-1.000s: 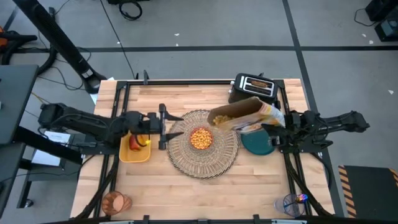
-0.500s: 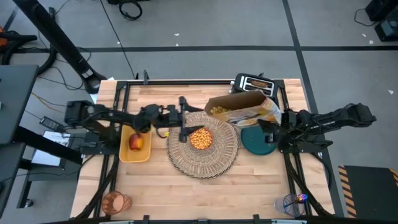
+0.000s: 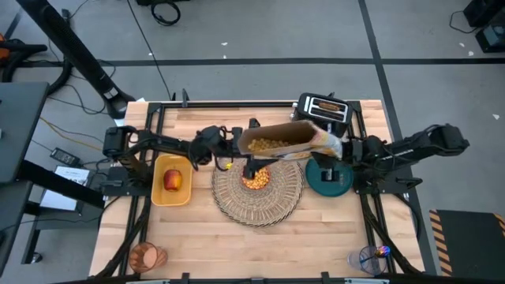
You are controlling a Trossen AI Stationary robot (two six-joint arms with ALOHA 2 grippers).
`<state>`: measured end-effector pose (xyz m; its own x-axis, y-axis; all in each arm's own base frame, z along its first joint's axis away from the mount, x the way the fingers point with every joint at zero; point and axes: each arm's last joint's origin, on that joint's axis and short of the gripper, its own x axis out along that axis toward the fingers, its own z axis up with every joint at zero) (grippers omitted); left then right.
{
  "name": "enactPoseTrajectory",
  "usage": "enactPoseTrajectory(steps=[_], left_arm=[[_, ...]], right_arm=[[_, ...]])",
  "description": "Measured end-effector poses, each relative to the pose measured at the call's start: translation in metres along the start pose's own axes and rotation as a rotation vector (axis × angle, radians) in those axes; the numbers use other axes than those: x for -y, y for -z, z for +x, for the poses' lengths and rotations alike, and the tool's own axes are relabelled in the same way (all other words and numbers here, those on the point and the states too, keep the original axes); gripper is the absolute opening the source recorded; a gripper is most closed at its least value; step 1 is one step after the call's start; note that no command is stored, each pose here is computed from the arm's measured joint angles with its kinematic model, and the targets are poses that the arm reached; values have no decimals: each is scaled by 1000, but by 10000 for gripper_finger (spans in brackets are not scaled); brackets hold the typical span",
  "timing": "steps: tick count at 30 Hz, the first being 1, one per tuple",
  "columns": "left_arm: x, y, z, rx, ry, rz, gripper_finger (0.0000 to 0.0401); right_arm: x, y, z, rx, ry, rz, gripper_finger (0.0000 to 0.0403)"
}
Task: Arrange a breakfast setting
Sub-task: Pour the cereal from the yellow cereal box into the red bowl on the brown table mat
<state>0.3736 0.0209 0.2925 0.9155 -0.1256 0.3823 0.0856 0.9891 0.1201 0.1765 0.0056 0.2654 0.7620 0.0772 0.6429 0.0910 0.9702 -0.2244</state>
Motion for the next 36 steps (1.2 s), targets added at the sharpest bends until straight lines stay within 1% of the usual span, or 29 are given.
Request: enactPoseTrajectory(steps=[3, 7, 9, 12, 15, 17, 20, 23, 26, 31, 34, 36], left_arm=[[-2, -4, 3, 15, -47, -26, 315], [-5, -8, 4, 44, -62, -27, 301], [-6, -9, 3, 56, -64, -32, 284], [-8, -13, 3, 88, -49, -59, 248], [-9, -14, 2, 101, -38, -64, 213], [-12, -14, 2, 100, -45, -61, 194], [-17, -14, 0, 98, -52, -84, 171], [-25, -13, -1, 94, -53, -118, 156], [-34, -18, -5, 73, -42, -115, 146], [-48, -36, -14, -1, -82, -89, 142], [-55, -50, -22, -85, -110, -70, 142], [-58, -61, -31, -161, -150, -45, 142]], right_arm=[[0, 7, 5, -33, 4, -2, 170], [0, 14, 12, -54, 6, 2, 171], [0, 15, 13, -55, 20, -1, 171], [3, 17, 13, -68, 73, -2, 171], [6, 18, 13, -80, 120, 24, 175], [7, 18, 12, -85, 126, 38, 182], [7, 21, 12, -110, 131, 43, 205], [7, 23, 12, -138, 154, 39, 239], [8, 24, 11, -171, 173, 29, 279], [9, 24, 9, -247, 213, 16, 340], [9, 27, 6, -333, 225, -23, 365], [8, 29, 3, -406, 234, -37, 376]])
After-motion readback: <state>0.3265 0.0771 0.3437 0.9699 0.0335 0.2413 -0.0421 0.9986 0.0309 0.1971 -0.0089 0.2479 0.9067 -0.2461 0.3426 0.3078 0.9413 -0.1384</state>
